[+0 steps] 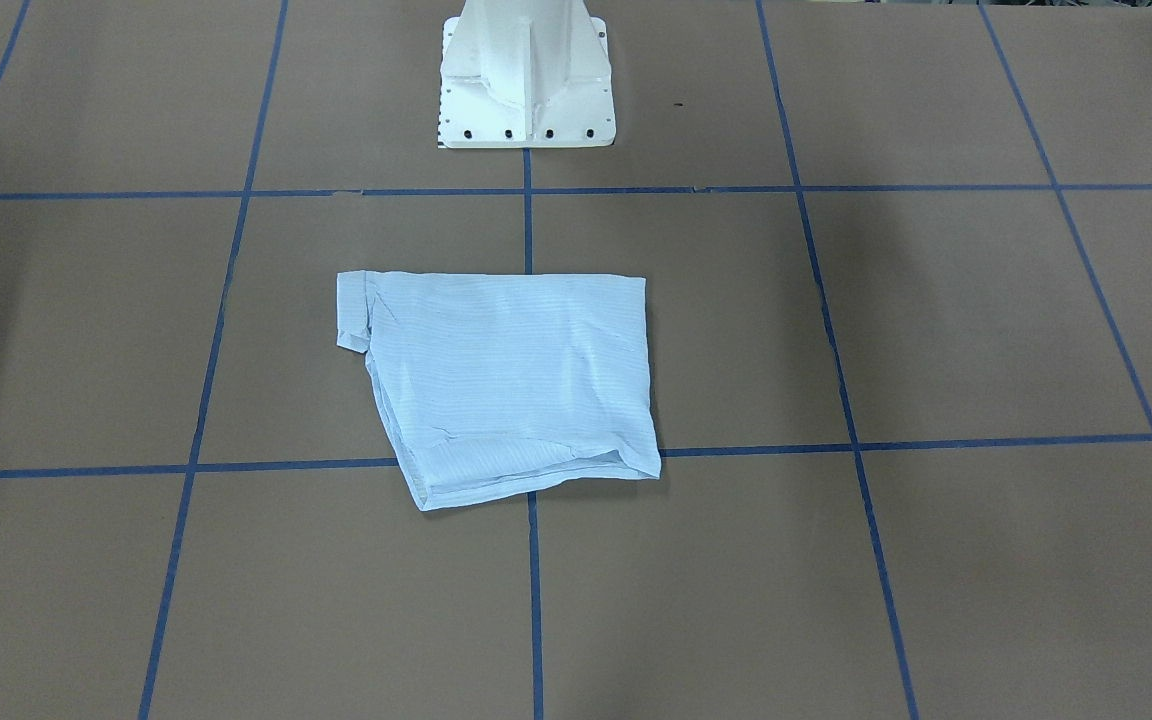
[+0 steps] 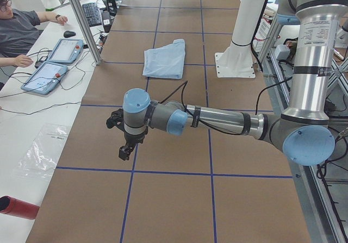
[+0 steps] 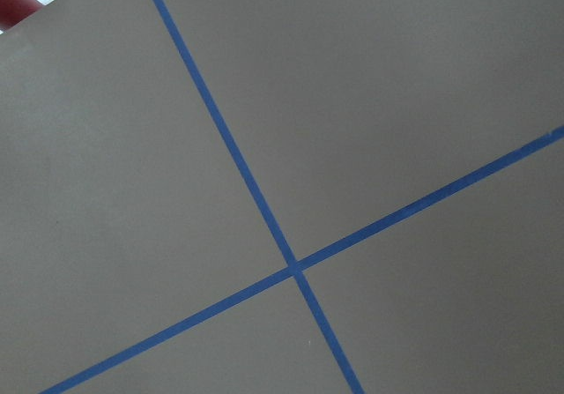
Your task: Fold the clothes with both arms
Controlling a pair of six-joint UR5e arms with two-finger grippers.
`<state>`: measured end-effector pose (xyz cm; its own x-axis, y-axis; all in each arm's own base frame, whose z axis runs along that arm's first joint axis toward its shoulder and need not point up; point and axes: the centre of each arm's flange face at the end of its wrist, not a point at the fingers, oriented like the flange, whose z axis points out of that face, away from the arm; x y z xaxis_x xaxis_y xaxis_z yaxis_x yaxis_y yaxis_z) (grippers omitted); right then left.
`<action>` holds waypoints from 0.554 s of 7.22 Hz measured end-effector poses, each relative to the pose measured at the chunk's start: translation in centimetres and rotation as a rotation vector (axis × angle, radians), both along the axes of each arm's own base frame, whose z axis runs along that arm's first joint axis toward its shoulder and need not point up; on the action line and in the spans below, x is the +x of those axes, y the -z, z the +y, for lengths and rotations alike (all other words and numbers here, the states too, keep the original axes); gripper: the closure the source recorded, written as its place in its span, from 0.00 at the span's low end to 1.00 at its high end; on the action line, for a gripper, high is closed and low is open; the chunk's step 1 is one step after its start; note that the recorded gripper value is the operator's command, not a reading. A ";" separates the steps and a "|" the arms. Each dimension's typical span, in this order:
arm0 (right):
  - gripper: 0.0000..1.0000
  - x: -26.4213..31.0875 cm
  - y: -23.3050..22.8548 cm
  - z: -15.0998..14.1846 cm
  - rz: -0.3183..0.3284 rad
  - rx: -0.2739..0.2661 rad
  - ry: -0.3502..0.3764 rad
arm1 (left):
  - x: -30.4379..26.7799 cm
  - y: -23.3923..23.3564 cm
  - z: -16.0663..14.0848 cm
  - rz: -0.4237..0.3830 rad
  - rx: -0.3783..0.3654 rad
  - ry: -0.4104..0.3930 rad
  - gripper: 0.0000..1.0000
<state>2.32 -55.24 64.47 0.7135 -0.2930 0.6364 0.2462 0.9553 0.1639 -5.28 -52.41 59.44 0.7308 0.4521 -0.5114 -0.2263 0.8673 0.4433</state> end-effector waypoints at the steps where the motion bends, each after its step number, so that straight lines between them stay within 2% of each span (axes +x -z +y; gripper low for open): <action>1: 0.00 0.7 -0.8 0.8 0.000 -0.010 -0.018 | -0.3 -1.3 0.5 -0.002 -0.008 0.005 0.00; 3: 0.00 2.5 0.4 1.4 -0.010 -0.053 -0.129 | -0.6 -2.9 1.5 -0.004 -0.059 0.016 0.00; 4: 0.00 2.8 1.1 1.5 -0.014 -0.077 -0.175 | -0.6 -3.7 1.9 -0.005 -0.115 0.021 0.00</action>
